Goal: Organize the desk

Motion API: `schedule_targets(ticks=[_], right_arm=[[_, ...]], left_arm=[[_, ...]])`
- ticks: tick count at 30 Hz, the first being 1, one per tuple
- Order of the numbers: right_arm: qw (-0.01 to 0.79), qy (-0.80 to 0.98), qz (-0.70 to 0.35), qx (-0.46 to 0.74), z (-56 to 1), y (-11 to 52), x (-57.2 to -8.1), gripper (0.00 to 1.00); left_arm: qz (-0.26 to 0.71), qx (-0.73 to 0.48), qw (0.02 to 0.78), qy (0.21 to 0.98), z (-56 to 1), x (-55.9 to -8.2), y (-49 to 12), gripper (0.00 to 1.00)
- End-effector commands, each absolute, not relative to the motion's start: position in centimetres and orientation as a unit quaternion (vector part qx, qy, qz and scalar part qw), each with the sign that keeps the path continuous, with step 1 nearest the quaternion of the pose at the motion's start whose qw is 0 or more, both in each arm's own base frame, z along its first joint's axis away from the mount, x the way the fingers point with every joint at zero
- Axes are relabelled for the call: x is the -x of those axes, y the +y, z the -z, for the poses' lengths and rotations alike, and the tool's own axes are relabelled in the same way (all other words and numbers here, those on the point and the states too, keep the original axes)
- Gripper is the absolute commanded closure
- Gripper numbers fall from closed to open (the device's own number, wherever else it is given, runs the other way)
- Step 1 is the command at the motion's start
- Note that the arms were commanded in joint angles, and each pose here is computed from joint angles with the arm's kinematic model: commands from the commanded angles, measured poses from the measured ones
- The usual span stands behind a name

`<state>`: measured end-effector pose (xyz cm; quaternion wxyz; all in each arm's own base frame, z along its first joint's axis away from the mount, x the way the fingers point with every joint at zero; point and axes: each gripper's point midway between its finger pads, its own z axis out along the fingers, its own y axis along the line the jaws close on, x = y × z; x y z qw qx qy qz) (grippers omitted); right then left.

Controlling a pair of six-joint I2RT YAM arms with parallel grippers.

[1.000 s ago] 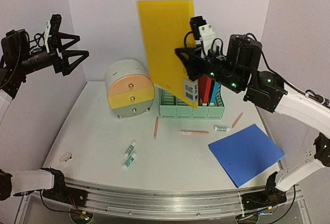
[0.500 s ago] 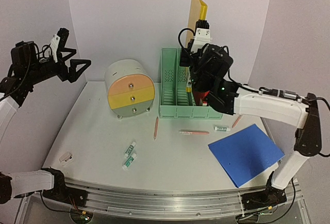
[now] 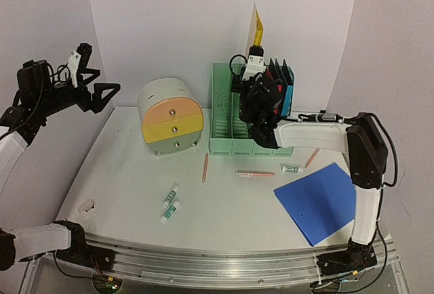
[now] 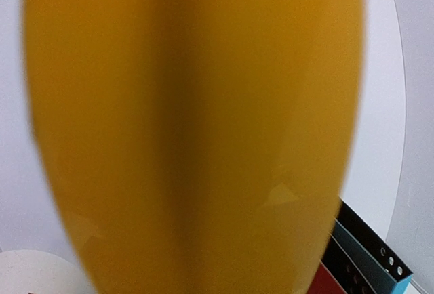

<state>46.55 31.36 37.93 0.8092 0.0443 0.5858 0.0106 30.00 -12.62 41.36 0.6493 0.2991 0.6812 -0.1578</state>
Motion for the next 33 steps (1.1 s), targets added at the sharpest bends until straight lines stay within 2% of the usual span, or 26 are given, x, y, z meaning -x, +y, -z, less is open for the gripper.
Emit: schedule_targets(ticks=[1, 13, 27, 28, 29, 30, 31, 33], right_arm=[[0.855, 0.51, -0.077, -0.055, -40.6, 31.8, -45.6, 1.0], [0.862, 0.504, -0.019, -0.048, -33.1, 31.5, -47.1, 1.0], [0.846, 0.527, -0.003, -0.083, -28.6, 29.9, -49.3, 0.98], [0.842, 0.532, -0.005, -0.088, -28.1, 29.7, -49.3, 0.86], [0.839, 0.537, -0.007, -0.088, -27.6, 29.6, -49.1, 0.67], [0.837, 0.54, -0.014, -0.091, -27.5, 29.5, -48.9, 0.52], [0.833, 0.545, -0.017, -0.088, -27.3, 29.6, -48.8, 0.41], [0.828, 0.554, -0.02, -0.082, -27.9, 29.9, -48.3, 0.29]], left_arm=[[0.14, -0.298, 0.665, 0.67, -41.8, -30.2, -12.2, 0.0], [0.135, -0.31, 0.654, 0.677, -39.9, -31.0, -12.4, 0.0], [0.14, -0.313, 0.644, 0.684, -38.4, -31.3, -12.6, 0.0], [0.142, -0.312, 0.644, 0.684, -38.5, -31.3, -12.6, 0.0], [0.144, -0.313, 0.644, 0.683, -38.4, -31.3, -12.7, 0.0], [0.147, -0.315, 0.643, 0.682, -38.5, -31.2, -12.8, 0.0], [0.148, -0.316, 0.643, 0.682, -38.4, -31.2, -12.8, 0.0], [0.151, -0.322, 0.641, 0.68, -38.4, -31.1, -13.0, 0.0]])
